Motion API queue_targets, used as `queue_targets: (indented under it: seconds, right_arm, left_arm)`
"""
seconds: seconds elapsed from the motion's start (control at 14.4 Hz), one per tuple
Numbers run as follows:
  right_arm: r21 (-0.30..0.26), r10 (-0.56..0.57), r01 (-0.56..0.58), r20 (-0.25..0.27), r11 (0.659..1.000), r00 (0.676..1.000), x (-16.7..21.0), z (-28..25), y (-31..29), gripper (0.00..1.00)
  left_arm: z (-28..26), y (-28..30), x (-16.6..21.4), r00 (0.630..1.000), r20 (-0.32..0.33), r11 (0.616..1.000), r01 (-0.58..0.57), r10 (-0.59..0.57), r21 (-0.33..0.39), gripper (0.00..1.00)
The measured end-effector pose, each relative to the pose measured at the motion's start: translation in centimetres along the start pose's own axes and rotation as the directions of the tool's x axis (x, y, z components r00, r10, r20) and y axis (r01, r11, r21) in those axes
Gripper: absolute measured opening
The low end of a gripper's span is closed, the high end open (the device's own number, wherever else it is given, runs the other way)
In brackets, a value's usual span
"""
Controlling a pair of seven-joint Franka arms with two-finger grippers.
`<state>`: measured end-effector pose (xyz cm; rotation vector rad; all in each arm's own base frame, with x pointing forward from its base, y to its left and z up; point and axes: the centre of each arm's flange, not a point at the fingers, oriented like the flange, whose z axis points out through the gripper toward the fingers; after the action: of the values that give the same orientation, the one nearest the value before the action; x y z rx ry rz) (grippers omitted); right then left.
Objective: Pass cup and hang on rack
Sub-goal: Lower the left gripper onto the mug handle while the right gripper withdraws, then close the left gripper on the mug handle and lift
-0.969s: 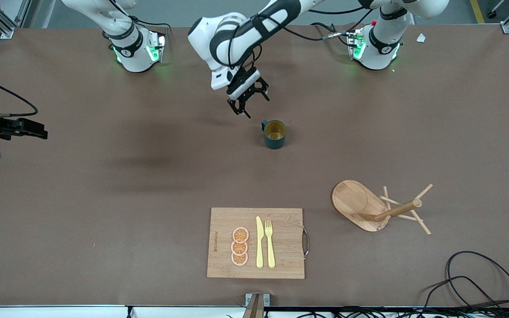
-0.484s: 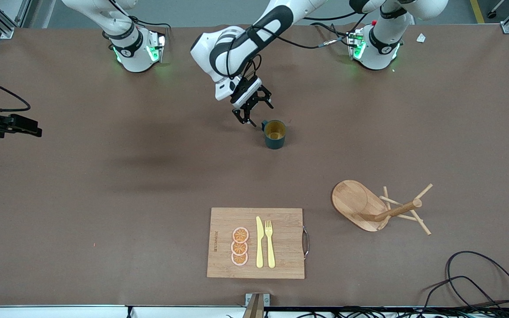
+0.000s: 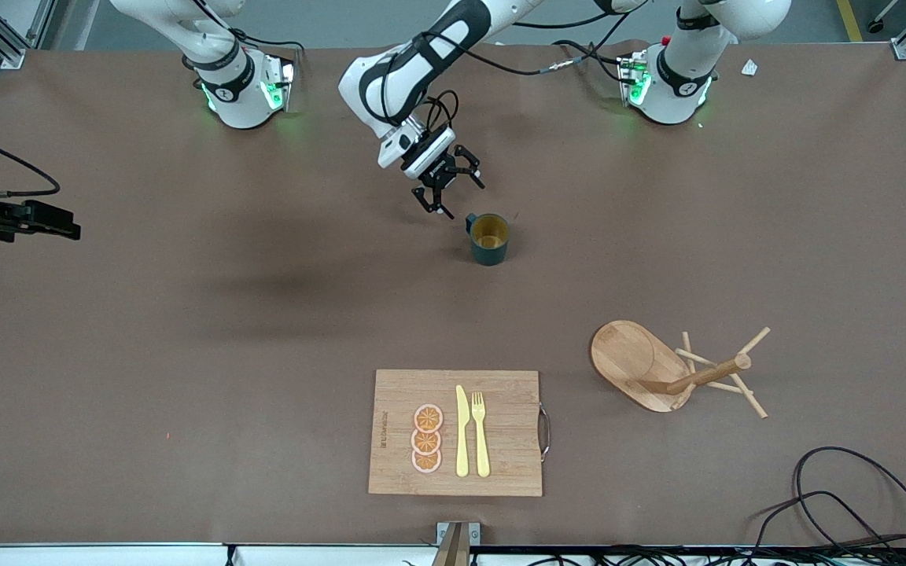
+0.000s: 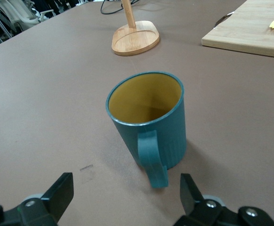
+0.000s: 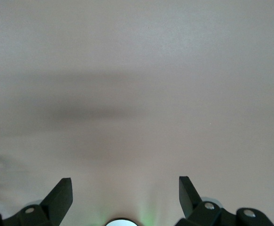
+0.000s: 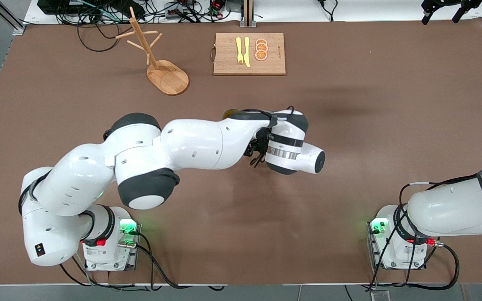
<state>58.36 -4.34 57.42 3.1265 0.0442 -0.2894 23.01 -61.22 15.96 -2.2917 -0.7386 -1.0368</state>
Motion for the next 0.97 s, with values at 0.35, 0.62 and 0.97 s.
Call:
queue_targets:
  seconds: [0.35,0.62,0.97]
  right_arm:
    - [0.064,0.047,-0.046,-0.003,0.997,0.999,-0.1,-0.2,-0.9,1.0]
    - [0.069,0.054,-0.051,-0.042,0.996,0.998,-2.2,-1.2,-0.9,1.0]
    - [0.054,0.049,-0.045,-0.075,0.998,0.996,-5.8,-1.9,-1.3,1.0]
  left_arm:
    - [2.2,0.9,0.0,0.999,-0.052,1.0,0.004,-0.004,0.003,1.0]
    - [3.3,1.8,0.9,0.998,-0.063,1.0,0.027,-0.026,0.007,0.96]
    - [3.8,2.2,0.3,0.998,-0.064,1.0,0.026,-0.025,0.009,0.67]
